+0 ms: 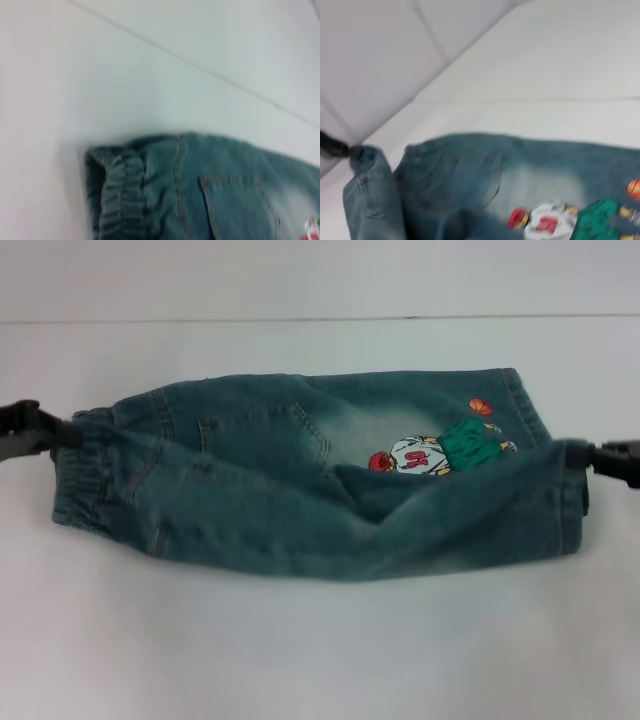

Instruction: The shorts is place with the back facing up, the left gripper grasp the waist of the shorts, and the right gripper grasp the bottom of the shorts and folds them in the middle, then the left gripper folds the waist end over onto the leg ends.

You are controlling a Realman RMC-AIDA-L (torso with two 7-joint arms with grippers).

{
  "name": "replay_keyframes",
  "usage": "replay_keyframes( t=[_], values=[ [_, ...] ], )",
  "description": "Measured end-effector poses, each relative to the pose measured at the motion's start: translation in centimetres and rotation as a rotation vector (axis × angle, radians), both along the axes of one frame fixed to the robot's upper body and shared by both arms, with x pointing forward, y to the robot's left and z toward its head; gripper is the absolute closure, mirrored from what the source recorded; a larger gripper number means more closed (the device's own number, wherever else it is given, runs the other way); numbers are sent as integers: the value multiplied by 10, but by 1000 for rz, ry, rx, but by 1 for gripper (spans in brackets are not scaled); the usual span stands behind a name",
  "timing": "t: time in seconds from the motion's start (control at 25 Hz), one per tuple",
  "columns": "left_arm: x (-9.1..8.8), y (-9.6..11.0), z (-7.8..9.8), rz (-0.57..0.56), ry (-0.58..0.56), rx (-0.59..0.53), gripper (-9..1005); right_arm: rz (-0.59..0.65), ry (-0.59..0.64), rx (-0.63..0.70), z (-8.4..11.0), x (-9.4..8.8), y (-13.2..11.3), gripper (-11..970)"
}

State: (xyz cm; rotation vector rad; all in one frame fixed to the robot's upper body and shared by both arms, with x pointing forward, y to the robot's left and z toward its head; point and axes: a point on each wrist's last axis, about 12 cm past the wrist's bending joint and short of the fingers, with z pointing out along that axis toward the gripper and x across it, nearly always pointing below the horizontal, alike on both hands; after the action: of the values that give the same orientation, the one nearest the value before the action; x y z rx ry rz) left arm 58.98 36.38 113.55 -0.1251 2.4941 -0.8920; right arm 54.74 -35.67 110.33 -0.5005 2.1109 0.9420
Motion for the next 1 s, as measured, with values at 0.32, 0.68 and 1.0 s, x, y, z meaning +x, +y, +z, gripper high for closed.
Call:
replay_keyframes(
  t=[0.32, 0.68, 1.0],
  values=[
    [6, 4, -18, 132, -77, 5, 951, -215, -115, -5, -19, 29, 17, 920],
    [6, 12, -26, 217, -121, 30, 921, -306, -176, -74, -29, 54, 40, 922],
    [7, 9, -23, 216, -239, -6, 894, -340, -247, -129, -24, 72, 55, 921]
  ],
)
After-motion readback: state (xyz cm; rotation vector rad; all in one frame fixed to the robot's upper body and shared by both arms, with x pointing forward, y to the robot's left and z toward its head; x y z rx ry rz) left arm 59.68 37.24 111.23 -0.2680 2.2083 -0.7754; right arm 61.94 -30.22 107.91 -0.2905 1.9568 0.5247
